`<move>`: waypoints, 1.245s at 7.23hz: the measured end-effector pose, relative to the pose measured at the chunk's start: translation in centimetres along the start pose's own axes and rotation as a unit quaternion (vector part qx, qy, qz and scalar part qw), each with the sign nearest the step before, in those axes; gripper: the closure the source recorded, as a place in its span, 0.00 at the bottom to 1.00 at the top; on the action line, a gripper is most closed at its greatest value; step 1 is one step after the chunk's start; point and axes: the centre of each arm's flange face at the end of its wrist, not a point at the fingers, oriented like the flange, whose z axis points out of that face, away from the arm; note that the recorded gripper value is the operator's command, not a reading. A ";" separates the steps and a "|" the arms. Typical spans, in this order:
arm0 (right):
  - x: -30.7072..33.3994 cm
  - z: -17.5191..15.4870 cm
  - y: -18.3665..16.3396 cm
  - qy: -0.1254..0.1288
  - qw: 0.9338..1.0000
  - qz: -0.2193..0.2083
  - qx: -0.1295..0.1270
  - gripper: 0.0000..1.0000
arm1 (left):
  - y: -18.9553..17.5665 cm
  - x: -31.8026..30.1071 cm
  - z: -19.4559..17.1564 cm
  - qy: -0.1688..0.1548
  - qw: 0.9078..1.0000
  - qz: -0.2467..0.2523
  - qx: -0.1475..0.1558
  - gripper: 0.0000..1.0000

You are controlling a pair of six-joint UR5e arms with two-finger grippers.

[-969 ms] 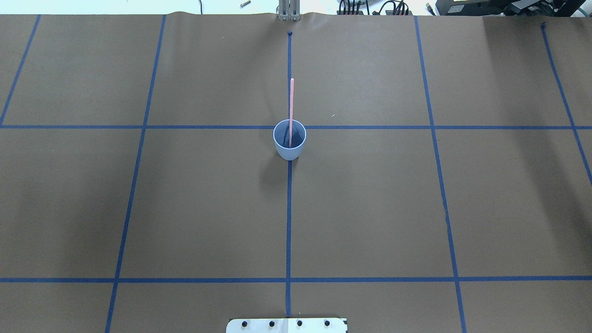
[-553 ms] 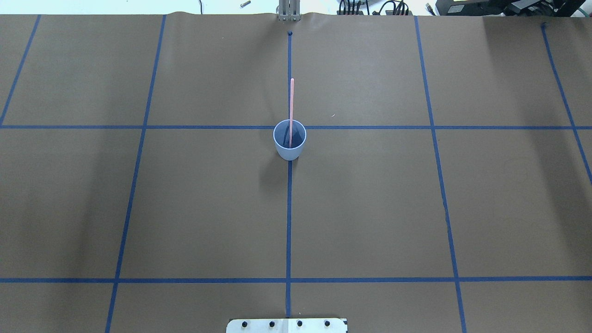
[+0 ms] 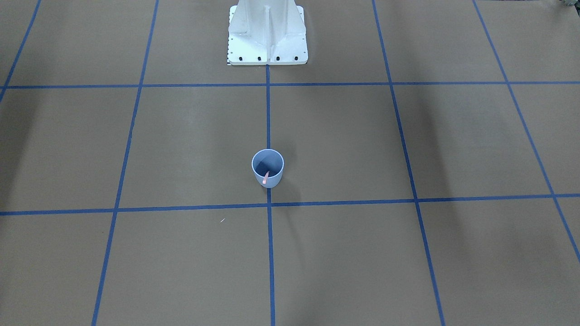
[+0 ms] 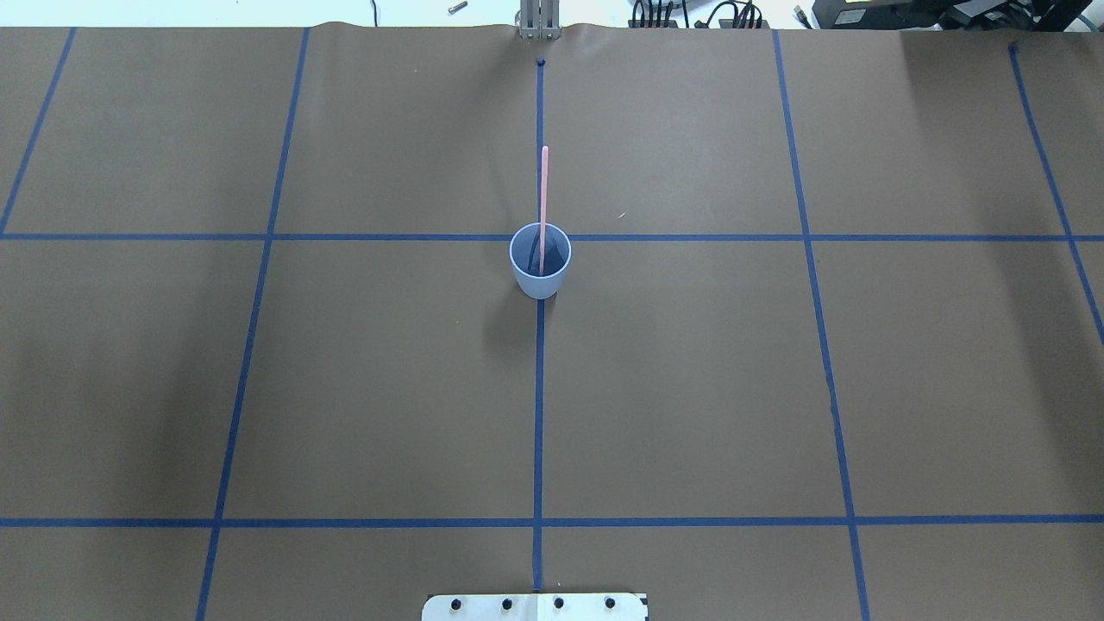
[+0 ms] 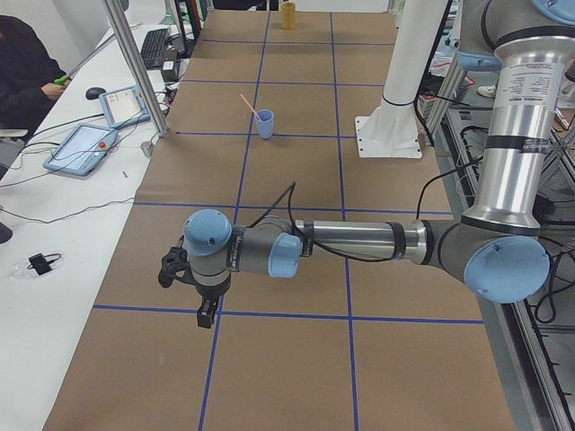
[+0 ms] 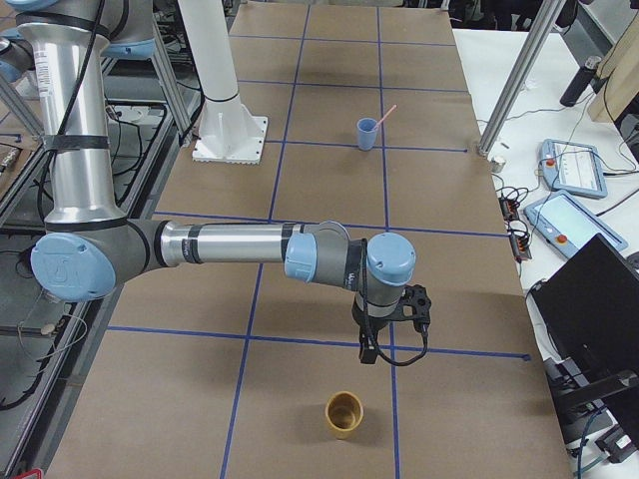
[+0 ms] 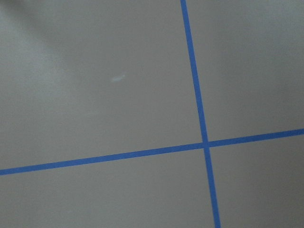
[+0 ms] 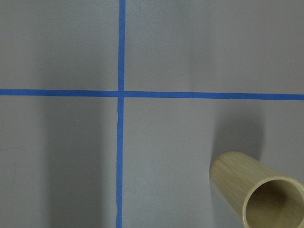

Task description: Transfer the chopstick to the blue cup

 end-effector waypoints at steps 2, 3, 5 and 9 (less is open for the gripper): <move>0.1 0.1 0.2 -0.001 1.000 0.002 -0.001 0.00 | -0.3 2.5 -0.5 -0.001 1.000 -0.008 -0.004 0.01; 0.1 0.1 0.2 -0.001 1.000 0.002 0.000 0.00 | -0.3 2.8 -0.7 -0.001 1.000 -0.011 -0.006 0.01; 0.0 0.0 0.2 -0.001 1.000 0.001 0.001 0.00 | -0.3 2.9 -0.7 -0.002 1.000 -0.013 -0.008 0.01; -0.1 -0.2 0.1 -0.001 1.000 0.000 0.002 0.00 | -0.2 2.8 -0.6 -0.002 1.000 -0.015 -0.010 0.01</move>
